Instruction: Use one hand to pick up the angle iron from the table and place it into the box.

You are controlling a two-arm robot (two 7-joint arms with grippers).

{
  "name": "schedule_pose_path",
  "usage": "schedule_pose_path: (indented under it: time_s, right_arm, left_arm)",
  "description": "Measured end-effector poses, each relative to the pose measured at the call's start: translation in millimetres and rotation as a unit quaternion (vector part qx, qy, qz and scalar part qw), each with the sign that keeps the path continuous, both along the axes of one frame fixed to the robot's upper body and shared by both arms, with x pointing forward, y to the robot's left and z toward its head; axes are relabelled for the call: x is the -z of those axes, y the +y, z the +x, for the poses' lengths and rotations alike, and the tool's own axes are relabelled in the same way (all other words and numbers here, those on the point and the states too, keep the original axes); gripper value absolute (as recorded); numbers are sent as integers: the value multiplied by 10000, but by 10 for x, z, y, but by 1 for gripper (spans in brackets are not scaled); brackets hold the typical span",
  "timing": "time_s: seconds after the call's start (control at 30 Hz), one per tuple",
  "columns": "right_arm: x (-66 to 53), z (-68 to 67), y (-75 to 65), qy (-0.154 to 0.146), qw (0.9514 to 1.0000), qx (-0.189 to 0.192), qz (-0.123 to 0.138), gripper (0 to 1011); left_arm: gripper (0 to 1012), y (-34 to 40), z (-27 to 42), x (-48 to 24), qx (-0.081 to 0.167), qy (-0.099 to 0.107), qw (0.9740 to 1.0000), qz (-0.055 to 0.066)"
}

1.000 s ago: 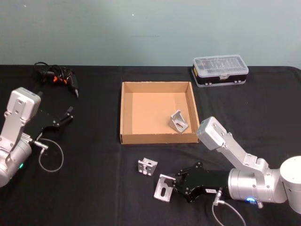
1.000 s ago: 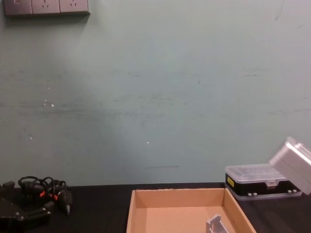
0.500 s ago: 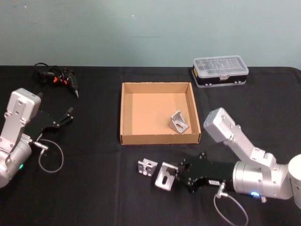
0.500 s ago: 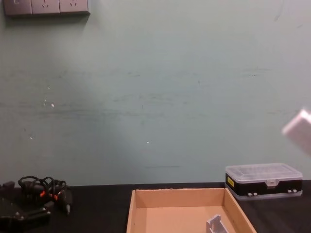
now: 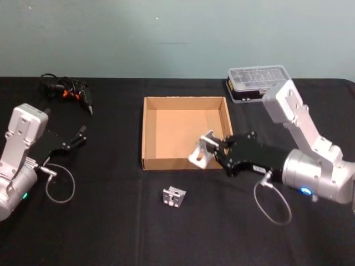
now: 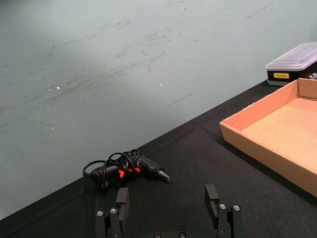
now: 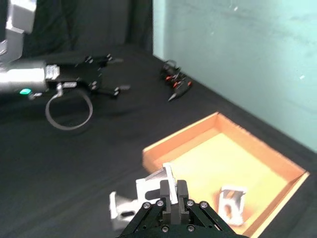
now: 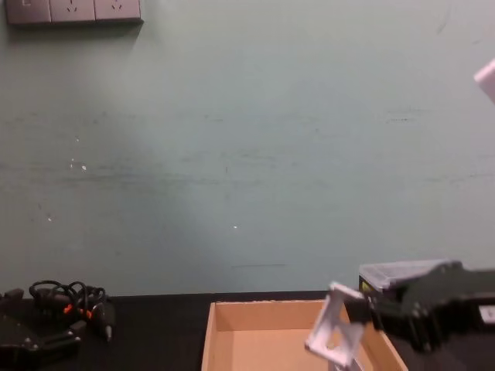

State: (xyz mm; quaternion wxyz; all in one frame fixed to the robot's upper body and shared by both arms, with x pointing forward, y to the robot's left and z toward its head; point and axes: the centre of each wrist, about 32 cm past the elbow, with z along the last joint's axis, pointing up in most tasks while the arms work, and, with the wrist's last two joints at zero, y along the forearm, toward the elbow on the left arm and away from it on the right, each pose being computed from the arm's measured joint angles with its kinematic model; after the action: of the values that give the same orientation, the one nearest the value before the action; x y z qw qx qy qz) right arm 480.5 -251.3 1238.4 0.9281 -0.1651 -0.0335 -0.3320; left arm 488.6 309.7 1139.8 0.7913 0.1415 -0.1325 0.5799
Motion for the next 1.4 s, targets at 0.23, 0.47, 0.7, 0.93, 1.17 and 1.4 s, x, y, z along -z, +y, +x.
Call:
schedule_pose_path:
  time_s: [0.23,0.47,0.7,0.93,1.17,1.4]
  right_arm:
    - [-28,192,99,-186,9996,196,0,92]
    - [39,472,228,-144,9994,307,-116,92]
    - [142,739,387,32,9992,383,-89,92]
    - [247,907,523,205,9989,349,-239,92]
    - [324,983,592,322,9982,336,-383,92]
    - [380,1026,640,426,9974,314,-495,92]
  left_arm:
    - [1000,0,0,0,0,0,10000,0]
    - [1000,0,0,0,0,0,10000,0]
    - [1000,0,0,0,0,0,10000,0]
    - [1000,0,0,0,0,0,10000,0]
    - [1000,0,0,0,0,0,10000,0]
    - [1000,0,0,0,0,0,10000,0]
